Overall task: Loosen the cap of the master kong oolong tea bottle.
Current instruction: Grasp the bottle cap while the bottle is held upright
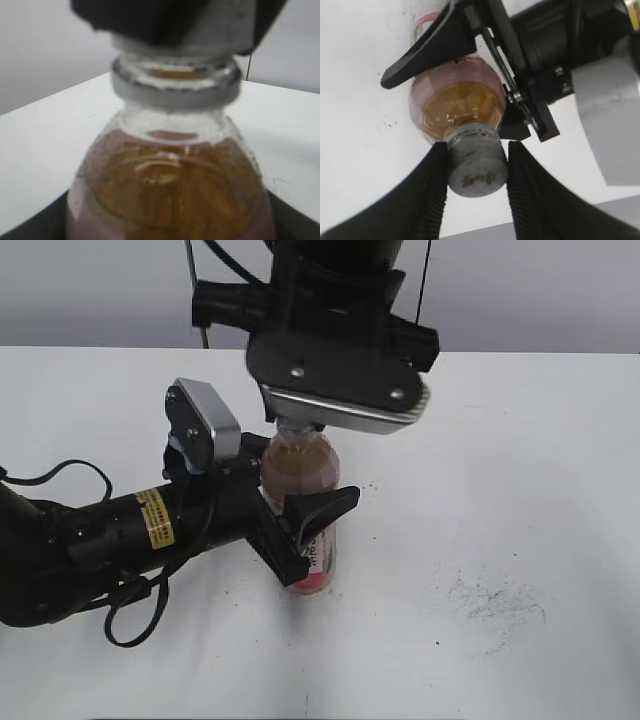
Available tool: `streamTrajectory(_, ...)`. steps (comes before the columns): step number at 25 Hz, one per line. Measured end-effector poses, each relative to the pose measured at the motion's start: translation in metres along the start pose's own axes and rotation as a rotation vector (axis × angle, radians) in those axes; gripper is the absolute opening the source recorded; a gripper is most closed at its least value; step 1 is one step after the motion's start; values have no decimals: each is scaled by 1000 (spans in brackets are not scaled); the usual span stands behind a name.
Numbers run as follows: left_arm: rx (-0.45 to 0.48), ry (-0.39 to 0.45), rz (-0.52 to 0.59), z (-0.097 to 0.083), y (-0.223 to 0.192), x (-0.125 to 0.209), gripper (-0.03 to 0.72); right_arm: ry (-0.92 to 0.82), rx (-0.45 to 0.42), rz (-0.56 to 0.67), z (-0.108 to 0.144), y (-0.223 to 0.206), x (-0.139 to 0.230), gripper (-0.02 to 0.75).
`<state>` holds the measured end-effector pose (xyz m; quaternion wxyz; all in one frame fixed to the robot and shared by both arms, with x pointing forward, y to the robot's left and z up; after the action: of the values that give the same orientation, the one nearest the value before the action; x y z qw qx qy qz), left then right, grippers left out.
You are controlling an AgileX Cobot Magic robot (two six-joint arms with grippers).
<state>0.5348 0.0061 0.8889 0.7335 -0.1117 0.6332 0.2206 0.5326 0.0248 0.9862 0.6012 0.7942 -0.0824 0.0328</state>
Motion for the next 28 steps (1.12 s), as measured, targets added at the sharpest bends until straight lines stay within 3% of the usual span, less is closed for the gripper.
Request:
streamTrajectory(2,-1,4,1,0,0,0,442,-217,-2,10,1,0,2,333)
streamTrajectory(5,-6,10,3,1,0,1,442,-568,12,16,-1,4,3,535)
streamTrajectory(7,-5,9,3,1,0,1,442,-861,20,15,-3,6,2,611)
streamTrajectory(13,2,8,3,0,0,1,442,-1769,26,-12,-4,7,0,577)
streamTrajectory(16,2,7,3,0,0,1,442,-2092,25,-19,-5,7,0,568)
streamTrajectory(21,3,6,3,-1,0,1,442,-2313,24,-22,-5,7,0,564)
streamTrajectory(28,3,6,3,-1,0,1,442,-2351,26,-14,-4,6,1,500)
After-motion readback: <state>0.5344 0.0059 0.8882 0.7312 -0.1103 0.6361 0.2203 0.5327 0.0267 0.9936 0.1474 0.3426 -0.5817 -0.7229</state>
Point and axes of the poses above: a point on each arm's last joint axis where the gripper is mounted, y pointing back along that axis away from the gripper, z along the wrist's bending axis when the last joint is at zero, x = y × z, the point moved 10 cm from there along -y, pointing out along that axis toward the gripper, and after that the axes turned 10 degrees about -y, right-handed, at the moved point
